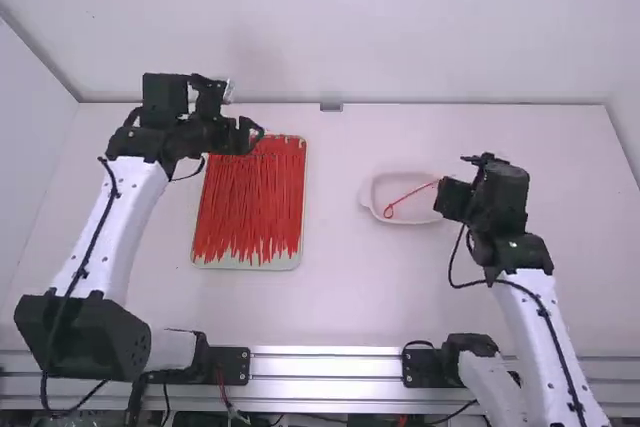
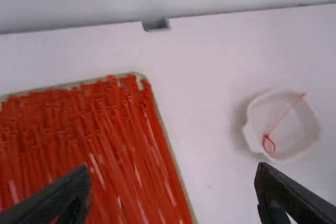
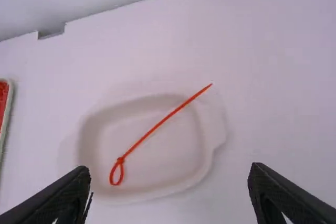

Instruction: Fasten the cable tie

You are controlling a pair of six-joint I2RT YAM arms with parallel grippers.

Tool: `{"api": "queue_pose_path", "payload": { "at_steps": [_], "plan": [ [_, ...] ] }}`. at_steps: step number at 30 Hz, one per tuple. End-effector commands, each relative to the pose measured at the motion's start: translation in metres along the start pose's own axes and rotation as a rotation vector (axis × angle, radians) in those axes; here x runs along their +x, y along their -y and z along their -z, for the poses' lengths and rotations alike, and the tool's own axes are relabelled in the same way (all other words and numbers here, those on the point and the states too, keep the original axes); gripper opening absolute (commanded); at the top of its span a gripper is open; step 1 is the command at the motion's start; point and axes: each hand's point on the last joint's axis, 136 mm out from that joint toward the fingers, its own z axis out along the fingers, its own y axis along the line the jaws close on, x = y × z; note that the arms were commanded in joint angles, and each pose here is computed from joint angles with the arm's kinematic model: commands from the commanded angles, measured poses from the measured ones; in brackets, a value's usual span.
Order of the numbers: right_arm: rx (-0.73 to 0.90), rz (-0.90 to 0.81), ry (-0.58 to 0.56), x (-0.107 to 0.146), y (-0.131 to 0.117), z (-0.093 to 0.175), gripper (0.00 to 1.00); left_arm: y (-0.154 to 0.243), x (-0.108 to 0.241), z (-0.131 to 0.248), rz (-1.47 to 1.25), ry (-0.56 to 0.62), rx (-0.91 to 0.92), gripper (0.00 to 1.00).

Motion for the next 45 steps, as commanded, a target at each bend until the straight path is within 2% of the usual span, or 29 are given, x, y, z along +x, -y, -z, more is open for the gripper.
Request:
{"api": "queue_pose_path", "payload": {
  "at_steps": [1,7,15,20,28,35,37,40,45],
  "plan": [
    [0.001,0.08,0.037,0.003,0.001,0.005,0.77,-0.002,-0.002,0.014,-0.006,0.045,-0.056,0.79],
    [-0.009,0.192,0.162,0.005,0.001,0.013,0.64,-0.013,-0.003,0.031,-0.041,0.144,-0.161,0.68],
    [-0.028,0.194,0.358,0.01,0.002,0.026,0.45,-0.03,-0.003,0.065,-0.076,0.318,-0.336,0.51],
    [-0.028,0.194,0.361,0.038,0.008,0.022,0.34,-0.039,-0.001,0.089,-0.085,0.434,-0.437,0.4],
    [-0.028,0.194,0.361,0.079,0.016,0.01,0.17,-0.026,0.011,0.114,-0.124,0.61,-0.431,0.2],
    [-0.028,0.194,0.363,0.102,0.02,-0.001,0.07,-0.026,0.049,0.113,-0.124,0.61,-0.431,0.06],
    [-0.032,0.195,0.401,0.095,0.019,0.005,0.03,-0.027,0.064,0.111,-0.124,0.61,-0.431,0.0],
    [-0.035,0.195,0.437,0.089,0.017,0.01,0.0,-0.028,0.079,0.108,-0.124,0.61,-0.431,0.0],
    [-0.042,0.195,0.505,0.077,0.015,0.02,0.0,-0.032,0.107,0.1,-0.124,0.61,-0.431,0.0]
  ]
}}
